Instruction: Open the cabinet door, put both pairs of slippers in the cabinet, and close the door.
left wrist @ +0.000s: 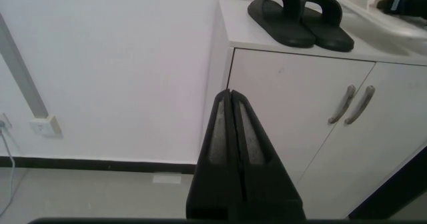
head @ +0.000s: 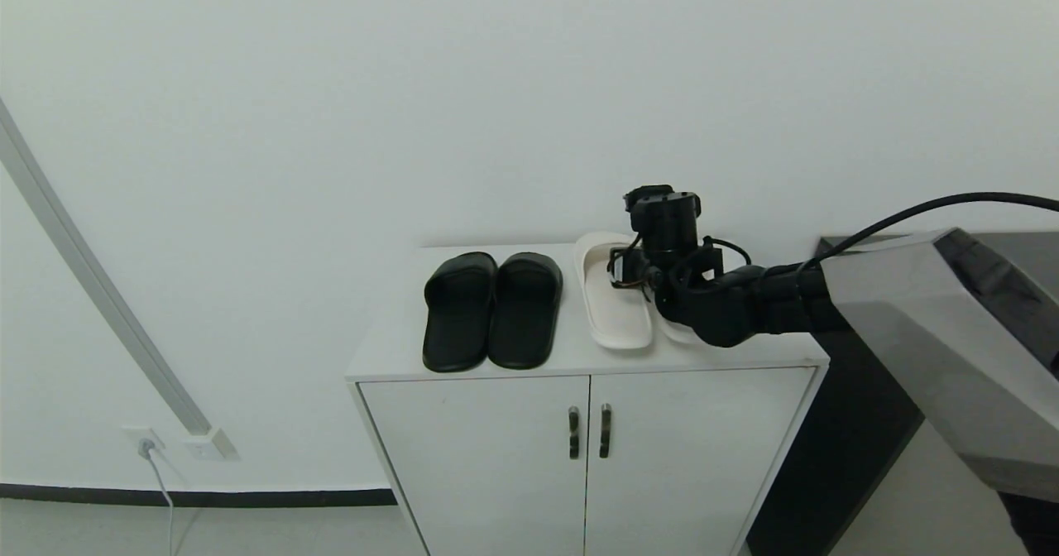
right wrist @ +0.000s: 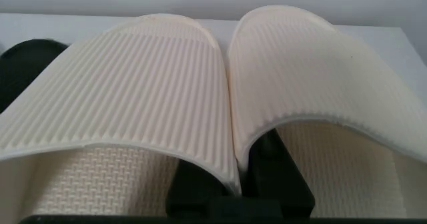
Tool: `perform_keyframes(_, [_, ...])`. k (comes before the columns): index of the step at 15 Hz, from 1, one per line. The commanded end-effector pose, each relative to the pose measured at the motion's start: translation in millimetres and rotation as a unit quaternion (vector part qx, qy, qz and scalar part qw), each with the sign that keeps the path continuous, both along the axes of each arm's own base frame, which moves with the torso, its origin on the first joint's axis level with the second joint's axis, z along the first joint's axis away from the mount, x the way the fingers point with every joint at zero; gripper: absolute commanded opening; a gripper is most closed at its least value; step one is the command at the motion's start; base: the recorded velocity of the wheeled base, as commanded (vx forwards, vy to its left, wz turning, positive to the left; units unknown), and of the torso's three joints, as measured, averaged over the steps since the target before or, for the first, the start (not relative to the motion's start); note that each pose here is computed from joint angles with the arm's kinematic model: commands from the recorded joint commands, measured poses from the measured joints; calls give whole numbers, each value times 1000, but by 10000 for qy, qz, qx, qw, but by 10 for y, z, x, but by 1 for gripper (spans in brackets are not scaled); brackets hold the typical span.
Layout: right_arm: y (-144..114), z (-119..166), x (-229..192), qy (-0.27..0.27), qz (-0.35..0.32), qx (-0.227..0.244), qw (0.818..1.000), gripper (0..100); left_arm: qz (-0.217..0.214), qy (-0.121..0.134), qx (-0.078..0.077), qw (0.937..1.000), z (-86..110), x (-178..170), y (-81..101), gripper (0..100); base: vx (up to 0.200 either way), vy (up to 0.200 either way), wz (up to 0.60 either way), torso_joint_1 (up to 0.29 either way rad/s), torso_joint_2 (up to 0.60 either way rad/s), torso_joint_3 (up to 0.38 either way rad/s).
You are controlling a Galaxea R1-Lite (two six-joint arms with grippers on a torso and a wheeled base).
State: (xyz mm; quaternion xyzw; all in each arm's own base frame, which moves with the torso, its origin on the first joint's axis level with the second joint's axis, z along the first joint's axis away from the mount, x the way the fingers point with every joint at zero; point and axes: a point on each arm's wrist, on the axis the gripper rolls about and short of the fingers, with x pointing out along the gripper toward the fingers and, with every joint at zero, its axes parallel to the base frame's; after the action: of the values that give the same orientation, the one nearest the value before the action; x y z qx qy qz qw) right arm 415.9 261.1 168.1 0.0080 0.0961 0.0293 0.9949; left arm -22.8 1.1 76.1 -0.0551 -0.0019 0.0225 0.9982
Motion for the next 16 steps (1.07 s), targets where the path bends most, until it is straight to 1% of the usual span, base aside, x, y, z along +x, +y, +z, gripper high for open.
perform_keyframes(1, [-132, 378, -368, -99, 155, 84, 9998, 0, 5, 6, -1, 10000, 0, 1, 0, 0, 0, 0, 0, 0, 0, 0])
perform_keyframes(2, [-161, 436, -547, -36, 336, 68, 9994, 0, 5, 6, -1, 10000, 0, 1, 0, 0, 0, 0, 0, 0, 0, 0])
perform_keyframes(5, [-351, 528, -1127, 87, 1305, -33, 9914, 0, 5, 6, -1, 10000, 0, 1, 0, 0, 0, 0, 0, 0, 0, 0])
perform_keyframes(8, [-616, 452, -1571, 62, 2250, -178, 9742, 0, 5, 6, -1, 10000, 0, 1, 0, 0, 0, 0, 0, 0, 0, 0])
perform_keyframes(10, [-765, 363, -1809, 33, 2929, -196, 9560, 0, 12, 7, 6, 10000, 0, 1, 0, 0, 0, 0, 0, 0, 0, 0])
perform_keyframes(13, [-965, 318, -2155, 93, 4116, -20, 9113, 0, 12, 7, 6, 10000, 0, 1, 0, 0, 0, 0, 0, 0, 0, 0])
perform_keyframes(14, [-981, 314, -2196, 119, 4451, 40, 8954, 0, 20, 6, -1, 10000, 0, 1, 1, 0, 0, 0, 0, 0, 0, 0])
perform_keyframes(15, [-983, 293, -2206, 154, 4540, 40, 8908, 0, 5, 6, -1, 10000, 0, 1, 1, 0, 0, 0, 0, 0, 0, 0])
perform_keyframes(16, [-977, 269, -2199, 199, 4540, 31, 8908, 0, 12, 6, -1, 10000, 0, 1, 0, 0, 0, 0, 0, 0, 0, 0])
